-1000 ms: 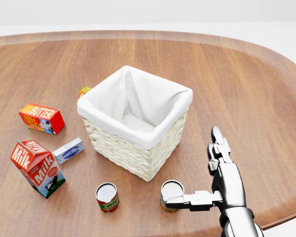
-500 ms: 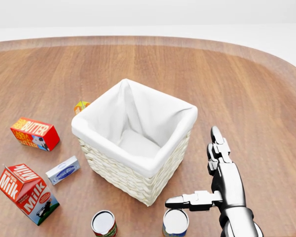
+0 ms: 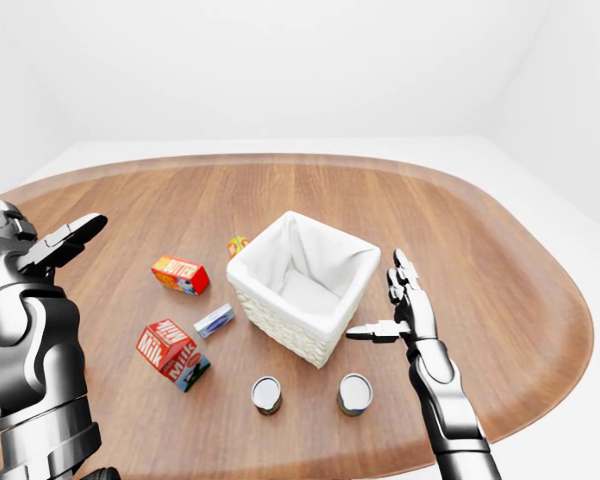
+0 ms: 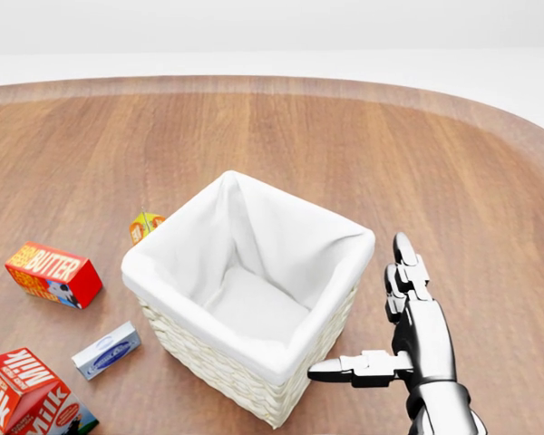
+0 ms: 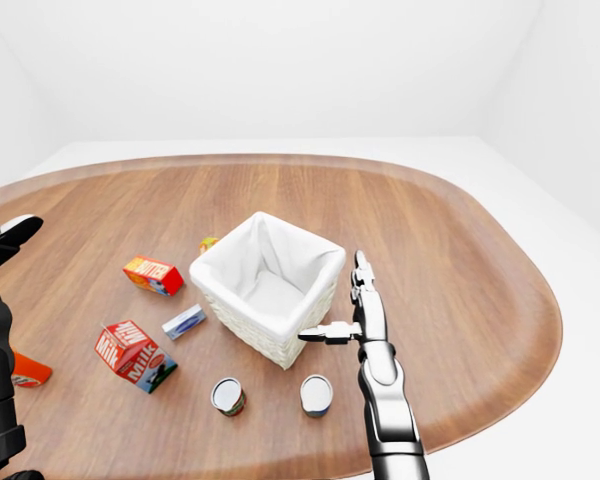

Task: Pick up the alphabet soup, and put it in the basket.

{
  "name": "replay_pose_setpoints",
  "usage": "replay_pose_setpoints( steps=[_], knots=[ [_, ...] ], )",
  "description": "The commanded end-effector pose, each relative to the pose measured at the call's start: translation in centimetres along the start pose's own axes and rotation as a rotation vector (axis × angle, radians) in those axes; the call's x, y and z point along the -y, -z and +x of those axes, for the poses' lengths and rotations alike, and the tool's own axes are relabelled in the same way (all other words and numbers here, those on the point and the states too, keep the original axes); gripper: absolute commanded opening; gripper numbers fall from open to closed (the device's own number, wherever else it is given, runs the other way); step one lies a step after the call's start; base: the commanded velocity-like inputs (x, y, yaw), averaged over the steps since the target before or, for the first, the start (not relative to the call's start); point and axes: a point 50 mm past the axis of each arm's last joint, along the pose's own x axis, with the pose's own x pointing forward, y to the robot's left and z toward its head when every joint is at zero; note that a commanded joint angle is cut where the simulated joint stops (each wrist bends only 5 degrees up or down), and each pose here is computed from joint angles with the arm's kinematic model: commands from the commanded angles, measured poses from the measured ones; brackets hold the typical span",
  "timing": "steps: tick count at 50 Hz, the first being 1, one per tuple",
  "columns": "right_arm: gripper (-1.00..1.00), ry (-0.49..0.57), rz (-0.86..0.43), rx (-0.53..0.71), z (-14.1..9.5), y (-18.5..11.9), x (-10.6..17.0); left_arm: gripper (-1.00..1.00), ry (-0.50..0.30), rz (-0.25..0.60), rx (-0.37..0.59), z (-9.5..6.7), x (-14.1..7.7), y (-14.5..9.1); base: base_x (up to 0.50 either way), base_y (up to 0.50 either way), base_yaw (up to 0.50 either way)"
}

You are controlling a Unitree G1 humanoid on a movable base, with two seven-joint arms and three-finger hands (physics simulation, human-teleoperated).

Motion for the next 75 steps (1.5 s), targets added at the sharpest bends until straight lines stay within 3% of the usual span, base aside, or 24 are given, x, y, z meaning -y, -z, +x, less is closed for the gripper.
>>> replay_pose_setpoints(
  steps=[1,22,29,32,43,53,65,73,75],
  knots=[
    [1.0,0.011,0.009,-0.005,-0.1,0.1,0.2,1.0,-0.001,0.0,0.005,0.0,0.0,-0.1,0.23,0.0,0.0],
    [1.0,0.021,0.021,-0.008,-0.4,0.3,0.5,1.0,-0.002,0.005,0.0,0.0,-0.1,0.0,0.22,0.01,0.0],
    [1.0,0.052,0.016,-0.016,-1.0,0.2,0.7,1.0,-0.003,0.007,-0.001,0.0,-0.1,0.0,0.01,0.0,0.0],
    [1.0,0.114,0.013,-0.029,-1.9,0.2,1.4,1.0,-0.006,0.007,-0.006,0.1,-0.1,0.2,0.0,0.0,0.0],
    [1.0,0.135,0.022,-0.048,-2.4,0.5,1.8,1.0,-0.004,0.008,-0.005,0.1,0.0,0.2,0.0,0.0,0.0],
    [1.0,0.145,-0.012,0.029,-3.5,-1.4,2.1,1.0,-0.002,0.01,0.005,0.0,-0.1,-0.1,0.0,0.0,0.0],
    [1.0,0.177,-0.03,0.028,-5.2,-1.5,3.9,1.0,-0.001,0.019,-0.007,0.0,-0.1,0.3,0.0,0.0,0.0],
    [1.0,0.182,-0.096,0.078,-5.7,-2.9,3.7,1.0,-0.004,0.027,-0.02,0.1,-0.2,0.6,0.0,0.0,0.0],
    [1.0,0.181,-0.153,0.138,-5.9,-4.4,3.5,1.0,-0.004,0.028,-0.018,0.0,-0.2,0.6,0.0,0.0,0.0]
  ],
)
